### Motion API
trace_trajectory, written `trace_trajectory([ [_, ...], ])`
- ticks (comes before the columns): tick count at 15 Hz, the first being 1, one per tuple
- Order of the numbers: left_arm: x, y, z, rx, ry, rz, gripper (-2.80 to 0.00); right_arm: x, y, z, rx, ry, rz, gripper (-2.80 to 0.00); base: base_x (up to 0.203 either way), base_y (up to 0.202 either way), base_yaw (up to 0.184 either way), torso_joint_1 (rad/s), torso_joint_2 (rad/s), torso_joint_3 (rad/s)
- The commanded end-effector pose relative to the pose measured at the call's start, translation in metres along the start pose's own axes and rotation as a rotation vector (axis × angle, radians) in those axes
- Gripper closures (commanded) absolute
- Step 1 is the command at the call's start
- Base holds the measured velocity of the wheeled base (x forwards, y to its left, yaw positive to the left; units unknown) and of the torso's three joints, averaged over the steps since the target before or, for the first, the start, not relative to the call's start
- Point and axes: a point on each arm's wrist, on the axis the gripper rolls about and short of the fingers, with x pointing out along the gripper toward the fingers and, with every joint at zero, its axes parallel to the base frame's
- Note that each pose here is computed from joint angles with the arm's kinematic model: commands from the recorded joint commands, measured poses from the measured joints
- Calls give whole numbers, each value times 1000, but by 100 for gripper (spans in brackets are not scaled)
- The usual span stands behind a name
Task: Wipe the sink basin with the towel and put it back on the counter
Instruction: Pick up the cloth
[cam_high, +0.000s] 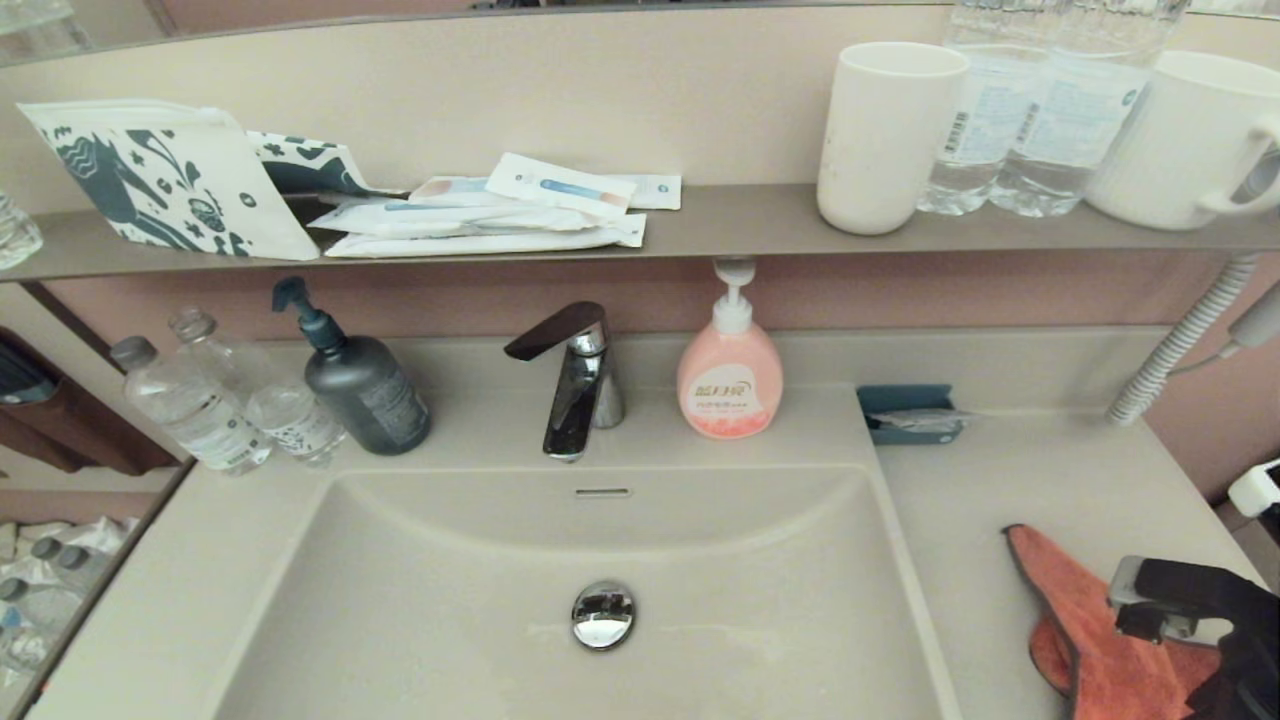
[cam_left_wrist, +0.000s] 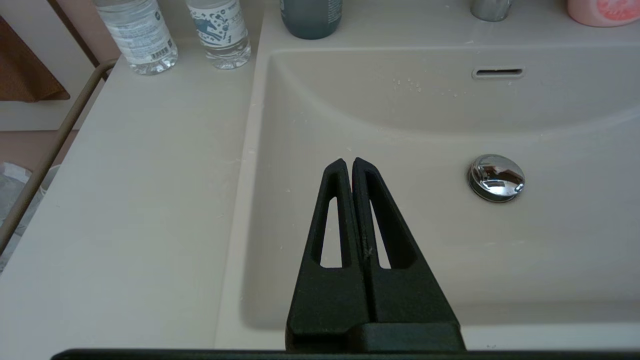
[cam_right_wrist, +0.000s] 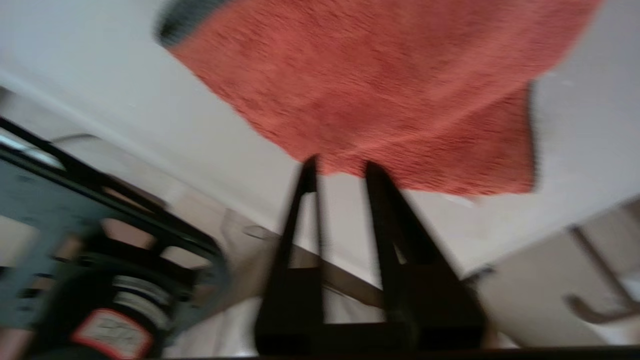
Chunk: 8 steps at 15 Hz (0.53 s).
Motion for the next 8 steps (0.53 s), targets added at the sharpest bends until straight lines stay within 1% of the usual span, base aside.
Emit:
trace_trajectory([
  [1,0,0,0,0,1,1,0,2,-4,4,-10,-13,-27,-280,0,0,0,0,0,0],
  [3,0,0,0,0,1,1,0,2,-5,5,-11,-11,-44,-280,0,0,0,0,0,0],
  [5,0,0,0,0,1,1,0,6,-6,6,-28,7,-44,-280,0,0,0,0,0,0],
  [8,0,0,0,0,1,1,0,10,-3,13,-63,2,-37,-280,0,0,0,0,0,0],
])
